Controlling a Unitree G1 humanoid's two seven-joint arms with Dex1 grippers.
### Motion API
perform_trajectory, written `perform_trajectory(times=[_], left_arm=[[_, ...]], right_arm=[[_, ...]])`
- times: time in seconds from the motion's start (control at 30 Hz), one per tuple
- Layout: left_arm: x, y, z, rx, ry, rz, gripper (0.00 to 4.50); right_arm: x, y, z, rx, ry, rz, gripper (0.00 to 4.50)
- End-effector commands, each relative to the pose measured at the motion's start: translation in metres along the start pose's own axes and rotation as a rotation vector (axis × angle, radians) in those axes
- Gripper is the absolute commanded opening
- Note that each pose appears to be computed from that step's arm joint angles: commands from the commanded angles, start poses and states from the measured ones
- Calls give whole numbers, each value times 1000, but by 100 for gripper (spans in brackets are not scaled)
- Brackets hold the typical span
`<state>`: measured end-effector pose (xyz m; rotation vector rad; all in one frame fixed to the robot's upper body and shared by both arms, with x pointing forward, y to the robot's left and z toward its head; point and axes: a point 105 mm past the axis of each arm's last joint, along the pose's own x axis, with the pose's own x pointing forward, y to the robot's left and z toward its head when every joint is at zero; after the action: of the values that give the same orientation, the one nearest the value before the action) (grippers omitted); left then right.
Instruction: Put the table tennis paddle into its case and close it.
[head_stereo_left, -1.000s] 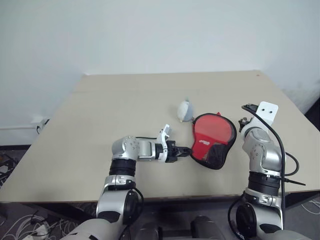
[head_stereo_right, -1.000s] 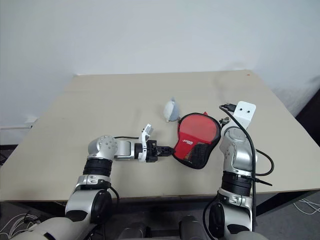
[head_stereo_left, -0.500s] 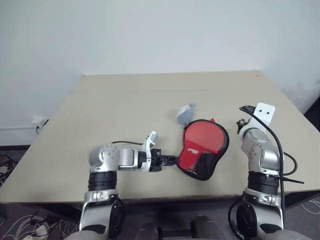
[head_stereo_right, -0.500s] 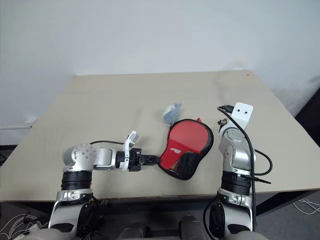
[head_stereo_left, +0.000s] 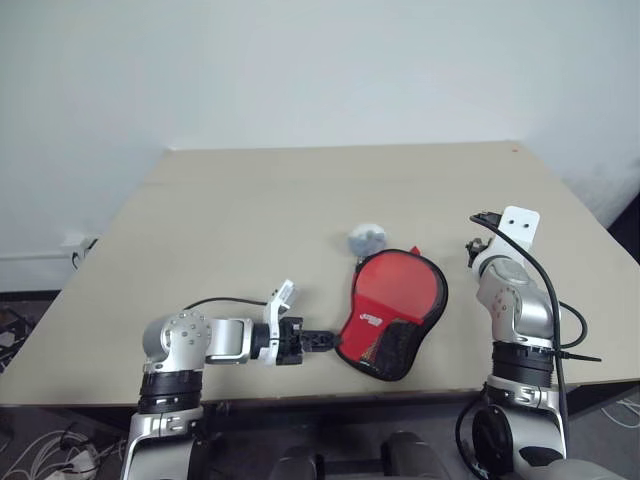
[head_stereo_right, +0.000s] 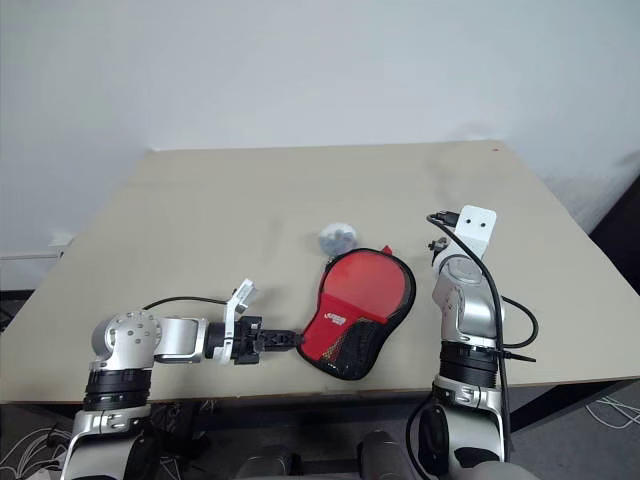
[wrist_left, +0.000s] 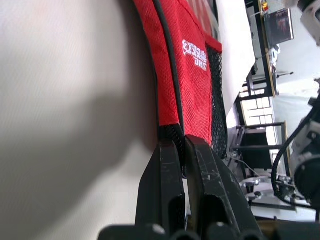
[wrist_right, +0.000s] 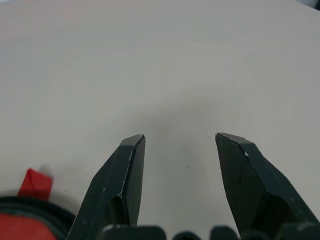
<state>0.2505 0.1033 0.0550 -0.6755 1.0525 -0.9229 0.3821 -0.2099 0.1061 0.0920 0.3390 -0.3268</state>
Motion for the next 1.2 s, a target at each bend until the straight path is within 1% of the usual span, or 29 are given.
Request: perform_trajectory(times=[0.03,0.3,0.43,0.73,0.93,1.1,1.2], left_arm=[[-7,-12,-4,45,10,-34,3],[-22,-15,-22,45,37,-30,3],[-24,-13,-28,30,46,-15,3],[-21,-9,-17,37,9,37,3],[-22,6,-5,17,-35,110,3],[-21,8,0,19,-42,116,3],[-21,6,-2,30,-26,105,55]], right_arm=[[-3,9,18,15,-63,33,242],[-5,12,11,14,-46,42,242],[-4,14,10,11,-42,47,242],[-3,14,12,6,-44,52,242],[-2,12,15,4,-51,46,242],[-2,11,16,3,-54,44,242],[-1,11,16,4,-56,43,242]])
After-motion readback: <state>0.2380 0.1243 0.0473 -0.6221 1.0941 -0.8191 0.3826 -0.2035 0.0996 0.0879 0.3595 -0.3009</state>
